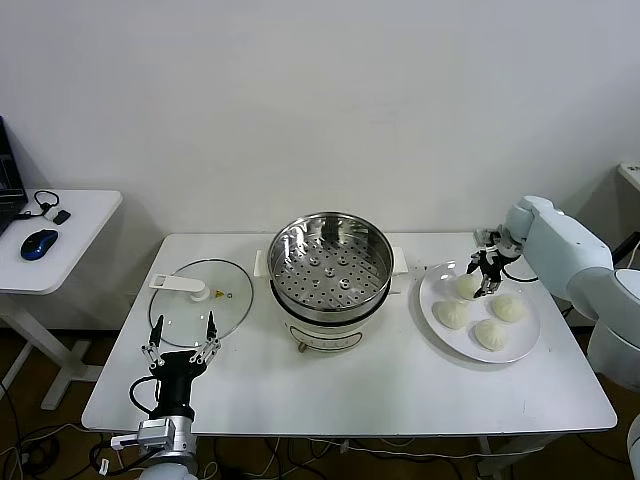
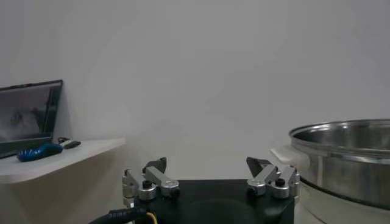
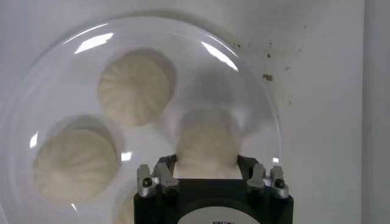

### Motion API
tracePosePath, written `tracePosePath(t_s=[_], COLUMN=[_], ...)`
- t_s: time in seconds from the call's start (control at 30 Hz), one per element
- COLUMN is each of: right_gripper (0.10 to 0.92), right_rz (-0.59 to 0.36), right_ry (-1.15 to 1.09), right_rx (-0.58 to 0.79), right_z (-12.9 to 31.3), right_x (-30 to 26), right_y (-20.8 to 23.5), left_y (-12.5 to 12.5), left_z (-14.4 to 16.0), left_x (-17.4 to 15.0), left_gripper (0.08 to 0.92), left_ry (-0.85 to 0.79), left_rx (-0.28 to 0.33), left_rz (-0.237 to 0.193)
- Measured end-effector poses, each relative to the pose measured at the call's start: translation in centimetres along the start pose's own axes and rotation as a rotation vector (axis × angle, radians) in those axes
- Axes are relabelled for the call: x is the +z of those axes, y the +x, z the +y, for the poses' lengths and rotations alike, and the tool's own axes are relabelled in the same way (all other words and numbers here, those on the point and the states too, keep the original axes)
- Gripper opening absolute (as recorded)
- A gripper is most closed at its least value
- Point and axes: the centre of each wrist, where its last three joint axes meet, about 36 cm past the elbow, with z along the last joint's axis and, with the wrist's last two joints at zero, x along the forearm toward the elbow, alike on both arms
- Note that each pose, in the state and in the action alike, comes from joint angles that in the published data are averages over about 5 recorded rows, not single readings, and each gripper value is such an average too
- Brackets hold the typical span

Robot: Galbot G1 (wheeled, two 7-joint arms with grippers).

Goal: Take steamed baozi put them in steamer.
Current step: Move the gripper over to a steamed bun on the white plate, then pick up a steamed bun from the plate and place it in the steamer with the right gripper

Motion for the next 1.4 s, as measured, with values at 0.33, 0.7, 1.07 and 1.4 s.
tracePosePath(t_s=[0.33, 0.7, 1.07, 1.4], right_gripper=[0.638, 0.636, 0.639, 0.643], right_rz=[0.004, -0.001, -0.054, -0.157], right_ry=[0.041, 0.335, 0.746, 1.077], right_rx=[0.023, 0.114, 0.243, 0.267], right_z=[-0.7, -2.3, -1.7, -2.5], right_x=[-0.5, -6.8, -16.4, -23.8], right_y=[2.4, 11.8, 19.9, 21.3], left_y=[0.1, 0.1, 0.2, 0.3], left_z=[0.2, -0.1, -0.5, -0.2], left_x=[-0.2, -0.2, -0.3, -0.4], left_gripper=[0.823, 0.823, 0.823, 0.823], left_ry=[-0.002, -0.008, -0.011, -0.013], left_rx=[-0.005, 0.005, 0.016, 0.003], left_rz=[-0.006, -0.011, -0.011, -0.013])
